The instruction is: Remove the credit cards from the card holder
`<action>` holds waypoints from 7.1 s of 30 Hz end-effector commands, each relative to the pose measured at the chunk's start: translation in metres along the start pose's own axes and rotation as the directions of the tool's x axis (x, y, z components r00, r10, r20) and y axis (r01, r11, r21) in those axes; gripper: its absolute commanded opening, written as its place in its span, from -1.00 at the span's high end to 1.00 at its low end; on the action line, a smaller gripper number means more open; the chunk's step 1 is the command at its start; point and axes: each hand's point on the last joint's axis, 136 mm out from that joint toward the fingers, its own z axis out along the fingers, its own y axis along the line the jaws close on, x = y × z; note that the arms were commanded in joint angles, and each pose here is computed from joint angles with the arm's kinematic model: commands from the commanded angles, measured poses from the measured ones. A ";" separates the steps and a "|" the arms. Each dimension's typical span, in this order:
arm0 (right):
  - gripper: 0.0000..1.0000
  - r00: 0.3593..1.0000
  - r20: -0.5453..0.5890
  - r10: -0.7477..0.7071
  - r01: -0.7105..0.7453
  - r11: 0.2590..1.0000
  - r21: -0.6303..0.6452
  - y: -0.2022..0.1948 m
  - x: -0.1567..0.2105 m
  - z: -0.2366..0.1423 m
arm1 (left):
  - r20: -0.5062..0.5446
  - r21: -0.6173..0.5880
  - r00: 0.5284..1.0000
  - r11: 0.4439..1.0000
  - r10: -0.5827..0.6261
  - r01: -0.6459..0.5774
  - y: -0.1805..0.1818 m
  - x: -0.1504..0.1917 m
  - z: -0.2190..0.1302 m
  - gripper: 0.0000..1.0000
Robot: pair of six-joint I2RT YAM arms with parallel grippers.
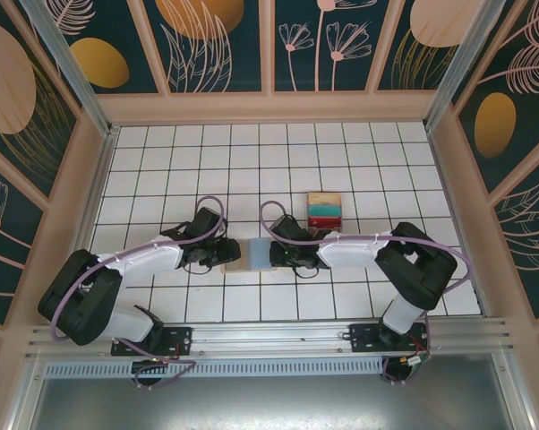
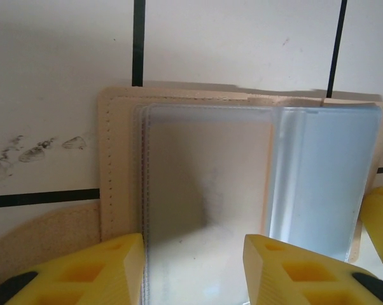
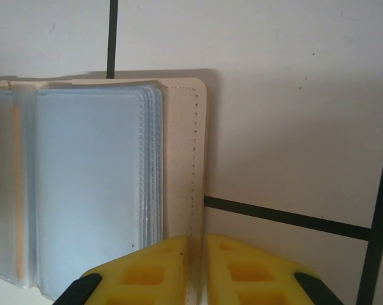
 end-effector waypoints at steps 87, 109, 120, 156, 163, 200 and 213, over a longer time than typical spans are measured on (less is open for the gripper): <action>0.68 1.000 -0.024 0.012 -0.013 1.000 -0.007 0.006 0.006 0.007 | 0.040 -0.024 0.998 0.999 0.041 -0.040 0.001 -0.014 -0.017 -0.25; 0.67 0.999 -0.034 0.010 -0.010 1.000 -0.002 0.005 0.008 0.010 | -0.042 0.029 0.999 0.999 0.028 -0.027 -0.002 0.001 0.002 -0.23; 0.67 0.999 -0.032 0.010 -0.010 1.000 -0.002 0.006 0.007 0.009 | -0.080 0.074 0.996 0.997 0.029 -0.023 -0.008 0.007 0.007 -0.22; 0.55 0.998 0.048 0.031 -0.031 1.000 0.003 0.004 -0.016 -0.013 | 0.022 0.157 0.999 0.986 0.045 -0.048 -0.033 -0.013 -0.022 -0.92; 0.53 0.995 0.083 0.047 -0.037 0.992 -0.123 0.040 -0.038 -0.030 | 0.069 0.015 0.998 1.000 0.013 -0.014 0.003 -0.020 -0.024 -0.21; 0.66 0.989 -0.135 0.060 -0.091 0.968 -0.235 0.081 -0.014 0.018 | -0.037 0.019 0.999 1.000 -0.019 0.020 0.020 0.006 0.007 0.70; 0.66 0.985 -0.149 0.087 -0.116 0.973 -0.198 0.068 -0.008 0.024 | 0.016 0.081 1.000 0.997 -0.009 0.008 0.003 -0.005 -0.007 0.67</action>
